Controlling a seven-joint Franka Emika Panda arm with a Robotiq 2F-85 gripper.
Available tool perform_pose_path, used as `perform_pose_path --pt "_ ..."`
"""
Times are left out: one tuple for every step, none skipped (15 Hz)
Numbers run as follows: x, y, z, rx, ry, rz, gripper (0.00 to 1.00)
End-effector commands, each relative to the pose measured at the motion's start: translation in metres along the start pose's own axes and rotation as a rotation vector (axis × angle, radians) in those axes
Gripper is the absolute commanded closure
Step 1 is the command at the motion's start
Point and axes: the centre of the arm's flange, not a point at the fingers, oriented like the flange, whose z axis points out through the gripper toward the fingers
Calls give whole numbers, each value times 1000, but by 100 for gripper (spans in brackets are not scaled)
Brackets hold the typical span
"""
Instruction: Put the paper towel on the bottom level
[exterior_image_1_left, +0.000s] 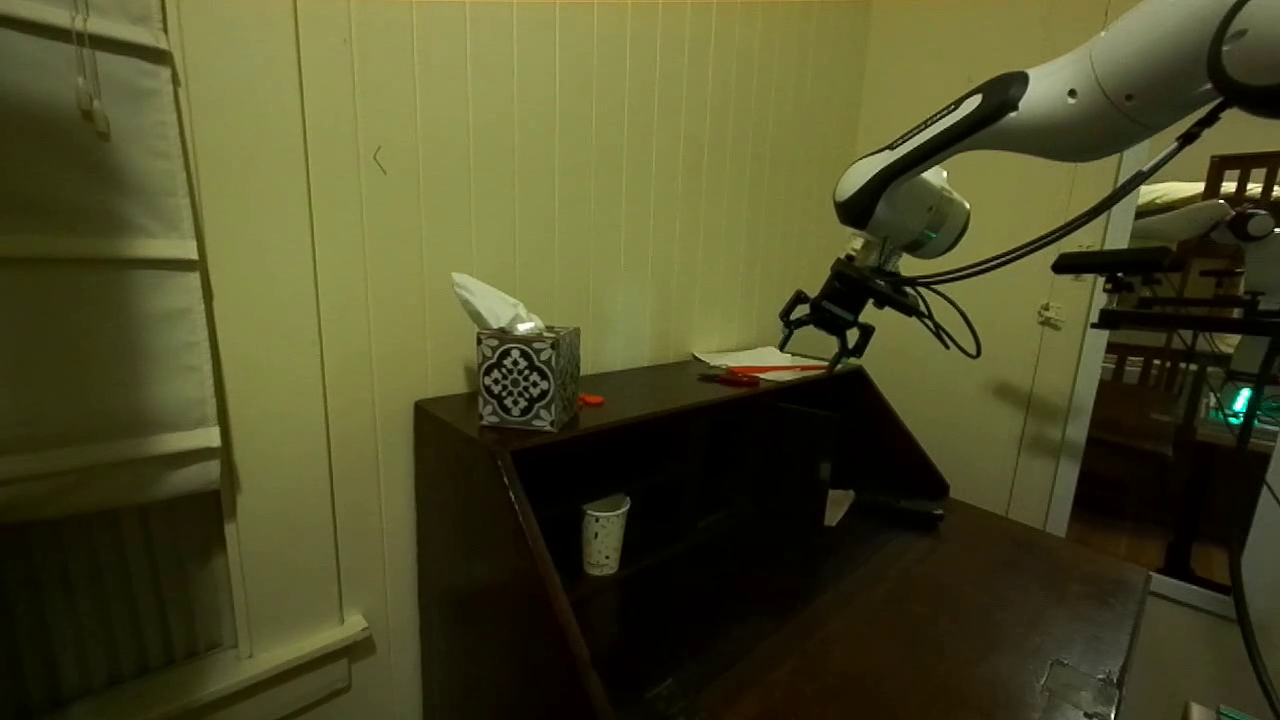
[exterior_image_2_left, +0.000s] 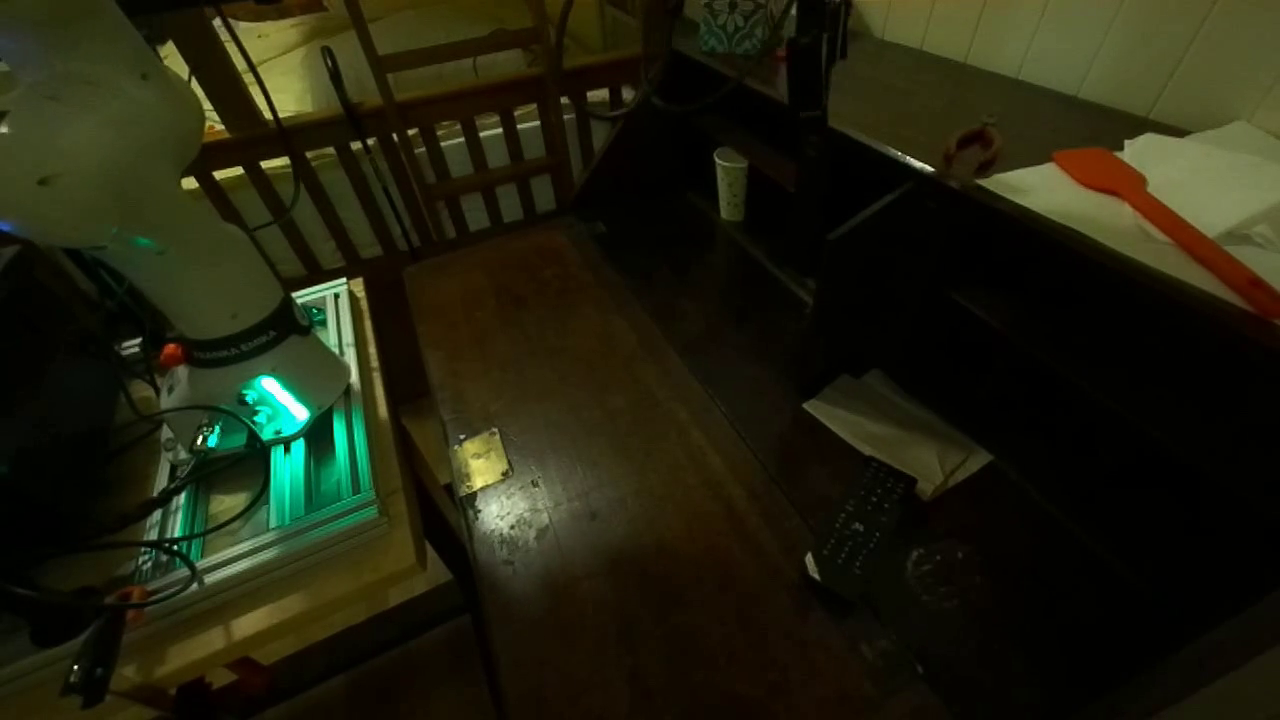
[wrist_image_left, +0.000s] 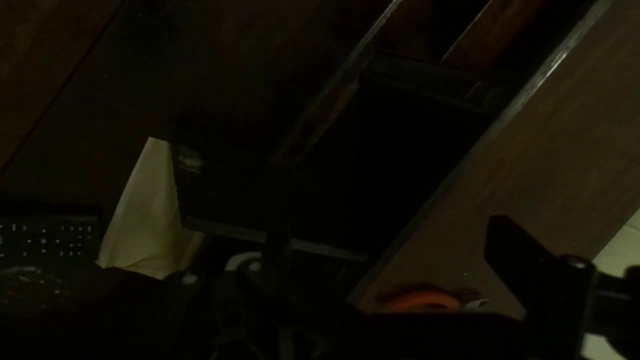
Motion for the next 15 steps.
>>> perform_pose_path --pt "52 -2 21 66 9 188 0" --pt "62 0 26 86 20 233 0" --pt "73 2 27 104 30 280 0" --pt "83 4 29 122 41 326 0" --pt "93 8 31 138 55 371 0" --pt "103 11 32 156 76 412 0" --pt "112 14 31 168 96 450 0" --pt "122 18 32 171 113 479 7" --pt "129 22 34 171 131 499 12" --pt "135 26 37 166 144 519 13" --pt "140 29 41 165 161 533 13" --pt "145 32 45 163 168 549 20" --pt "148 34 50 162 173 558 19" --pt "151 35 55 159 179 566 20" --pt "153 36 58 155 184 575 27"
